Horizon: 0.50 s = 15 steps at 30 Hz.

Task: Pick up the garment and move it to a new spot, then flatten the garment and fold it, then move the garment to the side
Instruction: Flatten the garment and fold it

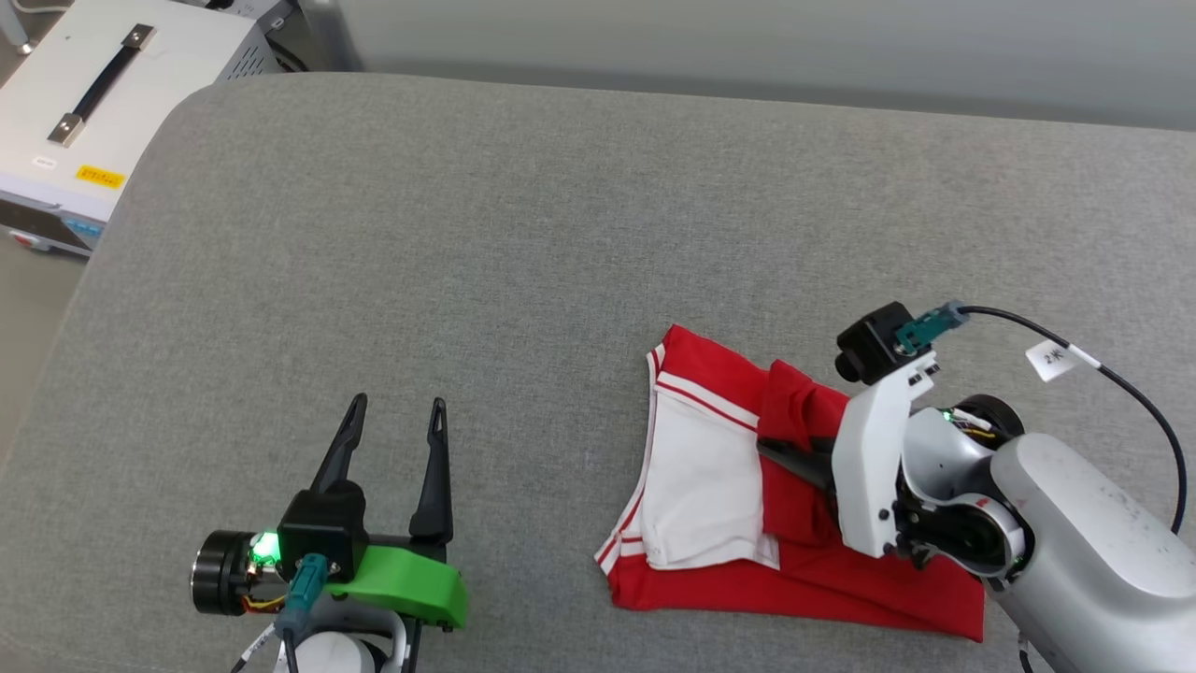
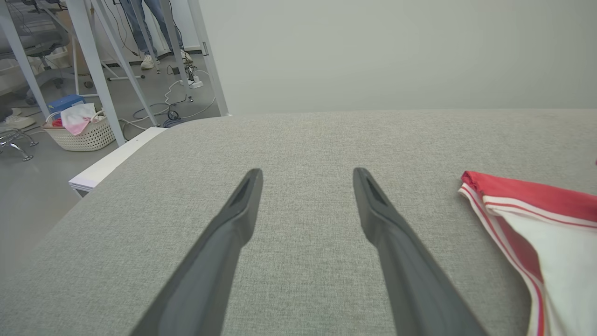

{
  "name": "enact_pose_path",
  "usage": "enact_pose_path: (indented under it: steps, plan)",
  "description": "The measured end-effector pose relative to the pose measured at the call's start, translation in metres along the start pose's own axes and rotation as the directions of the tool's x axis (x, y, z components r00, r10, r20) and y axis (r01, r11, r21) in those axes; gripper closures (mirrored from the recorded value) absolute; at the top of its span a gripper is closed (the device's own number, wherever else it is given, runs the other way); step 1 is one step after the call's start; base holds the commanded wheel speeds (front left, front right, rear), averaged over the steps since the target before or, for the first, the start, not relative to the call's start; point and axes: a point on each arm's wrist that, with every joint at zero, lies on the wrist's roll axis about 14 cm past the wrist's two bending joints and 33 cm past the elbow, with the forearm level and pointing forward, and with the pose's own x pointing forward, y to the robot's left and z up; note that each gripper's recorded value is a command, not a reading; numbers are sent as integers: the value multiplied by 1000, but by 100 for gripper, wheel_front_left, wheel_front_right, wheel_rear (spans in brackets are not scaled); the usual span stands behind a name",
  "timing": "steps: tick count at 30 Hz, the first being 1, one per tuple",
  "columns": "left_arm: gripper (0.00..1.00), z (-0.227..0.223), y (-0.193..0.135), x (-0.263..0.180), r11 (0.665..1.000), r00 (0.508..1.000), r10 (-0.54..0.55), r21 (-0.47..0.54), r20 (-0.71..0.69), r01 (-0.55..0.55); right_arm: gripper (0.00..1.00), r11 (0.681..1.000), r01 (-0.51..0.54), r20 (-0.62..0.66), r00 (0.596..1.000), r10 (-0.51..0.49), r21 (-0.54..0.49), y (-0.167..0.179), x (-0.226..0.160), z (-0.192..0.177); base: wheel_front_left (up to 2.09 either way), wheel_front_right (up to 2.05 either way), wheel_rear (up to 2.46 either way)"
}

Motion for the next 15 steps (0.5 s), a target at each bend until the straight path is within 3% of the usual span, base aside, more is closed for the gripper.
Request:
enact_pose_path:
  steps: [8, 9, 10, 11, 15]
  plan:
    - [0, -1, 4, 2, 1000, 1000, 15, 1, -5, -15, 100, 1000, 29, -84, 996, -30, -8, -12, 26, -19, 0, 0, 0]
    - [0, -2, 5, 2, 1000, 1000, 17, 2, -6, -17, 90, 1000, 29, -88, 996, -29, -8, -12, 27, -22, 0, 0, 0]
    - [0, -2, 5, 2, 1000, 1000, 18, 2, -7, -18, 54, 1000, 28, -88, 996, -29, -8, -12, 28, -23, 0, 0, 0]
    - [0, -2, 5, 2, 1000, 1000, 18, 2, -7, -18, 0, 1000, 27, -83, 996, -28, -15, -11, 28, -23, 0, 0, 0]
    - [0, 1, 5, 0, 1000, 1000, 20, -1, 0, -20, 0, 998, 24, 25, 999, -22, -61, -6, 20, -4, 0, 0, 0]
